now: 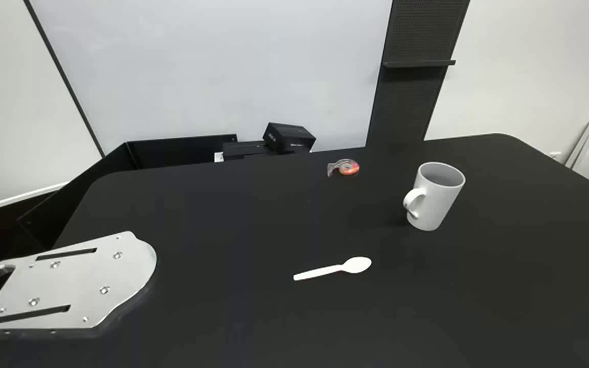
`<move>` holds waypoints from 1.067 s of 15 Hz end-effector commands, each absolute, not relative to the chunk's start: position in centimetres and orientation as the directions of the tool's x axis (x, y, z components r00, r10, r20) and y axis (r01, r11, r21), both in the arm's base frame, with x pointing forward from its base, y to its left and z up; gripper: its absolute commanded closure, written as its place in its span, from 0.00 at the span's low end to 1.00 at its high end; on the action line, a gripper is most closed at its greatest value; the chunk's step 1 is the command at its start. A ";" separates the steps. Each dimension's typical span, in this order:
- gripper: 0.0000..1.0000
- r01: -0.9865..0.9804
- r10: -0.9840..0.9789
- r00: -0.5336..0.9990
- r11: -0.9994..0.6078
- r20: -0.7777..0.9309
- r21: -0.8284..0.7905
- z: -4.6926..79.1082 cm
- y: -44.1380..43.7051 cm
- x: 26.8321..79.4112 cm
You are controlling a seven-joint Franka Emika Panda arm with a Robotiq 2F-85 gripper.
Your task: Put the spoon in the cup
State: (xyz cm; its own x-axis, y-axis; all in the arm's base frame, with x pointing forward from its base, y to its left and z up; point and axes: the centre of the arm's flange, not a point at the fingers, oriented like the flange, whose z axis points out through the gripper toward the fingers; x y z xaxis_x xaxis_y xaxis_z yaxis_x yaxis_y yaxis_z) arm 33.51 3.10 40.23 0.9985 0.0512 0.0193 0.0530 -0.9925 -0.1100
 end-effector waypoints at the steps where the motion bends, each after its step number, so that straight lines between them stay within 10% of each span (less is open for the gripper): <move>1: 0.00 0.053 0.051 0.999 -0.993 0.019 -0.110 40.2 3.1 33.5; 16: 0.00 -0.209 -0.211 0.977 -0.975 0.034 -0.072 39.0 3.5 36.6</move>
